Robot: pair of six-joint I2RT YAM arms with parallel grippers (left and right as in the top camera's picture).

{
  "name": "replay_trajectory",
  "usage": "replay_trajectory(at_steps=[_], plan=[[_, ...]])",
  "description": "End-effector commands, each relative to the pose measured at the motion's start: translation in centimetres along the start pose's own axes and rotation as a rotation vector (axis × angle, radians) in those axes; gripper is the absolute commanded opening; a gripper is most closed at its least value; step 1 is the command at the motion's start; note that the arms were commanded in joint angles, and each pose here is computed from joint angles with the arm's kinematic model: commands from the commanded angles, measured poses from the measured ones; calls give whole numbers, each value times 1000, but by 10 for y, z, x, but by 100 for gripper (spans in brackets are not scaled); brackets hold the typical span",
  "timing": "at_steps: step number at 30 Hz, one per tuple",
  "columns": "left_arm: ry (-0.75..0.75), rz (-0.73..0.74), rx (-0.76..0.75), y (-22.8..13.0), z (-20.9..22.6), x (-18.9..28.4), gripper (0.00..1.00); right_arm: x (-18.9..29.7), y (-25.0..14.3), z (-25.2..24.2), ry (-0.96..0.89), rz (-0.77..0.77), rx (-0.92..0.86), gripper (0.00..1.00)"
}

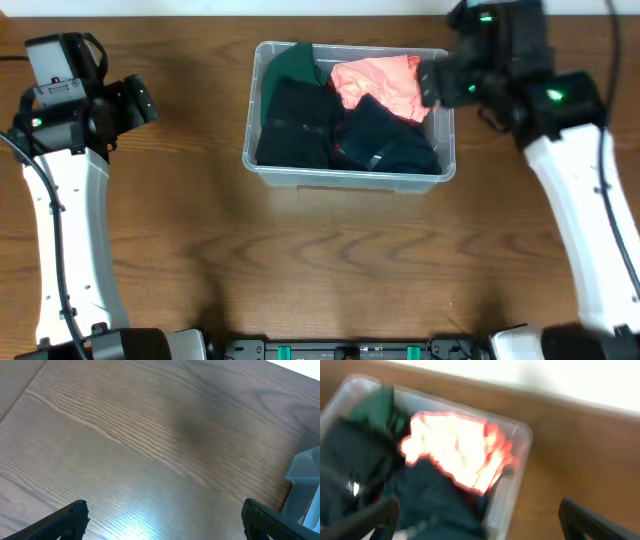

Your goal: Pack container

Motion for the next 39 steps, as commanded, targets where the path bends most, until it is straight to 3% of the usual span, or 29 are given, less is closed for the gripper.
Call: replay_trajectory(at_steps=[1, 5, 9, 16, 20, 27, 39], plan=[[5, 6, 3, -1, 1, -2, 98, 52, 0, -7, -26, -181, 87, 99], [5, 6, 3, -1, 1, -2, 98, 83, -32, -13, -4, -411, 101, 99], [5, 6, 3, -1, 1, -2, 98, 97, -88, -20, 13, -563, 115, 99], [5, 6, 3, -1, 1, -2, 98, 78, -189, -15, -43, -631, 151, 99], [5, 6, 3, -1, 1, -2, 98, 60, -228, -11, -55, -669, 171, 99], [5, 6, 3, -1, 1, -2, 98, 36, -267, -13, -94, -650, 153, 99], [5, 6, 3, -1, 1, -2, 98, 24, -294, -17, -148, -554, 111, 99]])
Point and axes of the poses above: each gripper's point midway between its finger pads, its own x axis back along the fingers, its own z axis along the line the jaws close on, y = z × x, the point moved 8 cm from there along x, back along the fingers, and after that the axes turned 2 degrees about x, right-handed, at the moved point
